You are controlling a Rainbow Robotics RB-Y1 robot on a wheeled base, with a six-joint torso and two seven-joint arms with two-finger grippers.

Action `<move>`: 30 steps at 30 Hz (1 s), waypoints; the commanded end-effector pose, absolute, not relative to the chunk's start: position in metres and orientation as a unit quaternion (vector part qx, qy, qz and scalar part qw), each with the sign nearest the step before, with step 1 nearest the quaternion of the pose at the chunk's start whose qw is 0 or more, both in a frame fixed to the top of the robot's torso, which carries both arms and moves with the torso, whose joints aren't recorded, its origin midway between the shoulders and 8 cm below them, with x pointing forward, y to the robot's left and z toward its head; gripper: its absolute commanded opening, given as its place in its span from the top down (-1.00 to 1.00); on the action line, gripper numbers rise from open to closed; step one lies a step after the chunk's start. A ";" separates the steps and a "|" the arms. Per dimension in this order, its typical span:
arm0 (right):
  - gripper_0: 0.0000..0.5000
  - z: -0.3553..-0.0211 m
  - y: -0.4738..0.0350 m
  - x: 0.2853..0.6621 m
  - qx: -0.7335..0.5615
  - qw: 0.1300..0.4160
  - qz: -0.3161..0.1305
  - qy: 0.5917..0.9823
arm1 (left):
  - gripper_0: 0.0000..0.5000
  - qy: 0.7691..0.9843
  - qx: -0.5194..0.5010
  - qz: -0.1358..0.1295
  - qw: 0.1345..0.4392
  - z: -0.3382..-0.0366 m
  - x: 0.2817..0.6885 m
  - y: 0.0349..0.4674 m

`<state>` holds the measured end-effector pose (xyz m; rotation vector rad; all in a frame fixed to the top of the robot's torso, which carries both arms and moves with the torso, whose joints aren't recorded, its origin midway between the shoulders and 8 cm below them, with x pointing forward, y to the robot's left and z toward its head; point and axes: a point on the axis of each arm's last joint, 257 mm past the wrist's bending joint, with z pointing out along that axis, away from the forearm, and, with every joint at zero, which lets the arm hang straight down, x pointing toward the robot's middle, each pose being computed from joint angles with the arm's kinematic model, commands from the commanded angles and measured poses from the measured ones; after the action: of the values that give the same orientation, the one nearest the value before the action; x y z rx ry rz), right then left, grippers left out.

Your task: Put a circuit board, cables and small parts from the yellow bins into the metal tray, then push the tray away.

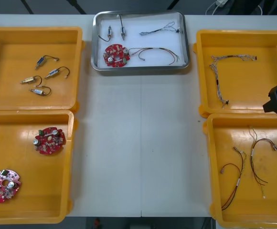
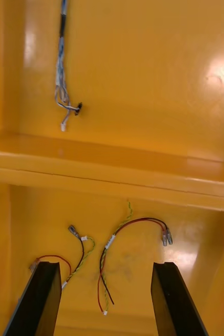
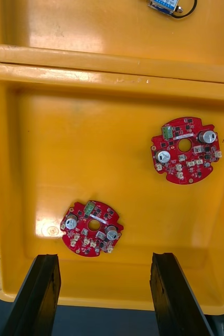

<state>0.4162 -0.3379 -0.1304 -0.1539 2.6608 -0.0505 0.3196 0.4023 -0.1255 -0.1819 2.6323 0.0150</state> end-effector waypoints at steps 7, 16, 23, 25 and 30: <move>-1.00 -0.131 -0.382 0.406 0.000 0.236 -0.037 0.971 | -1.00 0.964 -0.056 0.018 0.259 -0.117 0.318 0.406; -1.00 -0.147 -0.388 0.401 0.017 0.224 -0.035 0.974 | -1.00 0.964 -0.056 0.018 0.259 -0.117 0.318 0.406; -1.00 -0.157 -0.395 0.399 0.022 0.226 -0.040 0.973 | -1.00 0.964 -0.056 0.018 0.259 -0.117 0.318 0.406; -1.00 -0.157 -0.395 0.399 0.021 0.227 -0.041 0.973 | -1.00 0.964 -0.056 0.018 0.259 -0.117 0.318 0.406; -1.00 -0.160 -0.395 0.398 0.020 0.223 -0.039 0.974 | -1.00 0.964 -0.056 0.018 0.259 -0.117 0.318 0.406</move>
<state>0.3953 -0.3825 -0.1695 0.0115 2.7171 -0.0871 0.3196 0.4023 -0.1254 -0.1819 2.6323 0.0150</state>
